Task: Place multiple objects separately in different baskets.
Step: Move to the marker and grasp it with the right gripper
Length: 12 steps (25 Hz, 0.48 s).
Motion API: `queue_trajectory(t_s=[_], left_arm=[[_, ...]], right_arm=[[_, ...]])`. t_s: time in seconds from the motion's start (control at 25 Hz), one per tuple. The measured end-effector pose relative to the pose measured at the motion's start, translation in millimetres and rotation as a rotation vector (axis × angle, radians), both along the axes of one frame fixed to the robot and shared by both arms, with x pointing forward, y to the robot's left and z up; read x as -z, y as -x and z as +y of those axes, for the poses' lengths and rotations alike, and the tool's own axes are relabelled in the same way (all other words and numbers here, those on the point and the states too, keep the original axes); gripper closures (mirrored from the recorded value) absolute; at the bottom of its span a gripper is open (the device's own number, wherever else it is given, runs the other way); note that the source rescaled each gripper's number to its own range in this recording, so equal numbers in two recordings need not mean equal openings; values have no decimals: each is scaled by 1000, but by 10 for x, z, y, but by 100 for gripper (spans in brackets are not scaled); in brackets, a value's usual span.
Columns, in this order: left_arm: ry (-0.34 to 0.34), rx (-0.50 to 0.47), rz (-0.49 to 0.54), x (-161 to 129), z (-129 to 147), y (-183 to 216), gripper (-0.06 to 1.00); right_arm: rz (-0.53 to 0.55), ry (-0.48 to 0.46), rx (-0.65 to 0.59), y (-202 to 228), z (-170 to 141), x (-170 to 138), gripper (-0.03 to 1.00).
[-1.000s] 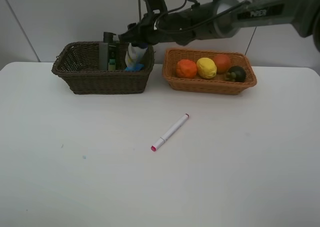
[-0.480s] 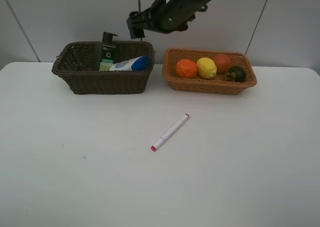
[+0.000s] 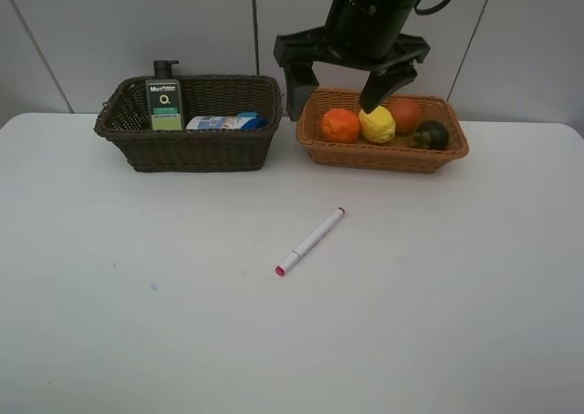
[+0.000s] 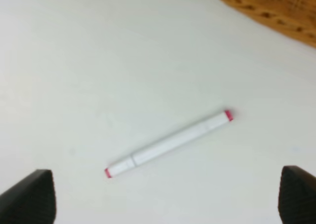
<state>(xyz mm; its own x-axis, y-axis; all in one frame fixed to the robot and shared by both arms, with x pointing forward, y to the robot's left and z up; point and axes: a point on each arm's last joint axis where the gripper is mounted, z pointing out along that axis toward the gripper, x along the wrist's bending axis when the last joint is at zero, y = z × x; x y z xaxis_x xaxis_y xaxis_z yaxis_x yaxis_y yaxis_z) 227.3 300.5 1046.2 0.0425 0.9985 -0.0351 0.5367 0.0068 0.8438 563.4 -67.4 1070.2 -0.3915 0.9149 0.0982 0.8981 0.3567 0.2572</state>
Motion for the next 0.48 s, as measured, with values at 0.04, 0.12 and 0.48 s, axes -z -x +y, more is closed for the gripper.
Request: queue_trajectory(t_s=[0.04, 0.12, 0.48], left_arm=[[0, 0, 0, 0, 0, 0, -6], [0, 0, 0, 0, 0, 0, -6], [0, 0, 0, 0, 0, 0, -6]], right_arm=[[18, -14, 4, 2, 20, 24, -3], [62, -23, 12, 10, 47, 127, -3], [349, 111, 62, 179, -13, 1109, -3]])
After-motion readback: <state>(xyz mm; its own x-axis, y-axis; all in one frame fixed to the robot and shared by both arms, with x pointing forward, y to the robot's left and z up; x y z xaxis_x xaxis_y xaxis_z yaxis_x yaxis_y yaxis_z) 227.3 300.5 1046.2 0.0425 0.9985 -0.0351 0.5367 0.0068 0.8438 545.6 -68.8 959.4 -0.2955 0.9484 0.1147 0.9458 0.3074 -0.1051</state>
